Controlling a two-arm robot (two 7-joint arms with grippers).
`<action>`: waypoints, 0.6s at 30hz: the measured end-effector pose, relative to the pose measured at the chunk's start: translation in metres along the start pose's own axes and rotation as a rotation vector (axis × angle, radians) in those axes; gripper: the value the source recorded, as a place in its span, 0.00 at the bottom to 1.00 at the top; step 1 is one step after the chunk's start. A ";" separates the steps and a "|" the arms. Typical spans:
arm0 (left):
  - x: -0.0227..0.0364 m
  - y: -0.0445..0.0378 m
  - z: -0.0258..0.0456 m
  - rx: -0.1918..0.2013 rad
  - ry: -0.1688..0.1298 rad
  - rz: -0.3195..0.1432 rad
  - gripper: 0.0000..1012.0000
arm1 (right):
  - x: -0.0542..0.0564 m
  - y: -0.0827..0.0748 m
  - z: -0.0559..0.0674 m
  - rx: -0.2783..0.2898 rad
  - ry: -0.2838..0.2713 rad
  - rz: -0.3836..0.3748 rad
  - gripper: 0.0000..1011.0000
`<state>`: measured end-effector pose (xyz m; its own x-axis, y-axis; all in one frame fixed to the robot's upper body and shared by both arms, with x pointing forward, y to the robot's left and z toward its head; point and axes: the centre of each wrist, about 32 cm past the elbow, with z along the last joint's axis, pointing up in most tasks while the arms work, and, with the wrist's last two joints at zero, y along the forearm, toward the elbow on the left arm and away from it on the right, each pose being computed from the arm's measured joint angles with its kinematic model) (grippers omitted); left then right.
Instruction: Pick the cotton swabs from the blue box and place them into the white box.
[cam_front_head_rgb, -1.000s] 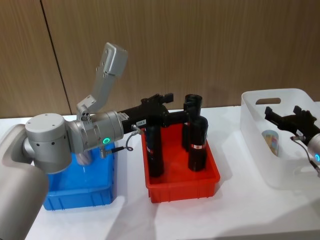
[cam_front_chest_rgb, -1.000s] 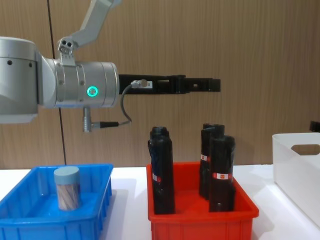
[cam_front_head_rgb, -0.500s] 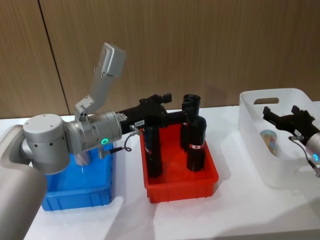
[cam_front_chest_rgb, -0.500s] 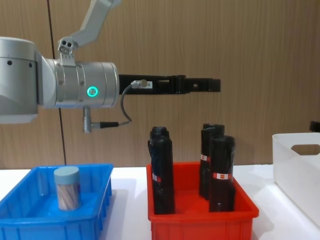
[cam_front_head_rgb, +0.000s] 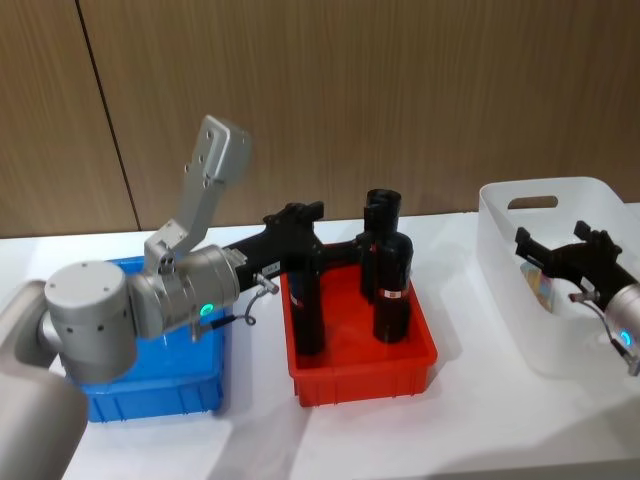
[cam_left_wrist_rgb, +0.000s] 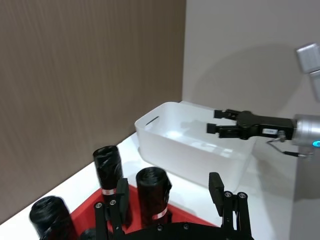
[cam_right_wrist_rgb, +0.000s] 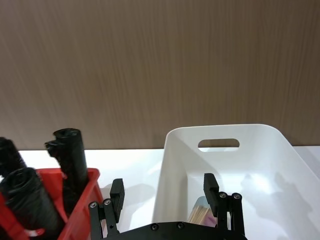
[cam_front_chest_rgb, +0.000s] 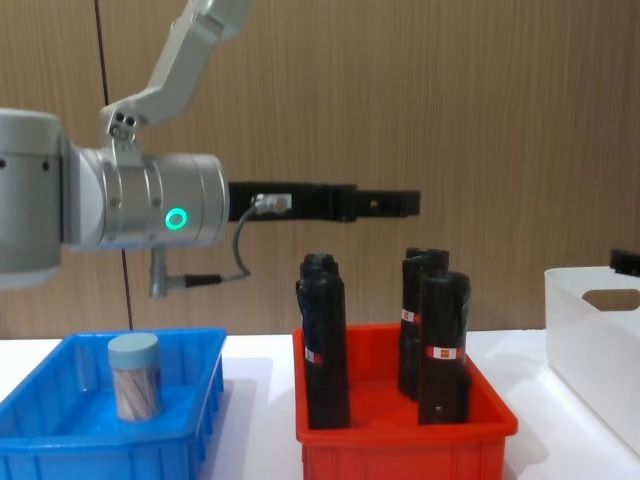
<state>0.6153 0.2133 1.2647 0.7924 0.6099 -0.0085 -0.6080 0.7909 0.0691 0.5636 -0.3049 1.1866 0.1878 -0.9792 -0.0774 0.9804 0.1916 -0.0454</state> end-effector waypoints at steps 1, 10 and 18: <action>-0.0015 0.0009 -0.0017 0.001 -0.004 0.008 0.99 | -0.002 -0.002 -0.001 0.001 -0.004 0.003 0.99; -0.0179 0.0109 -0.0163 0.001 -0.059 0.105 0.99 | -0.018 -0.021 -0.005 0.019 -0.044 0.028 0.99; -0.0339 0.0203 -0.0287 -0.006 -0.106 0.189 0.99 | -0.038 -0.043 -0.009 0.040 -0.077 0.061 0.99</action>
<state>0.5747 0.2100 1.2377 0.6650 0.7388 0.1095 -0.7461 0.6636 0.0537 0.5140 -0.2757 1.1825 0.2494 -0.9684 -0.0018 0.9684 0.2494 -0.0028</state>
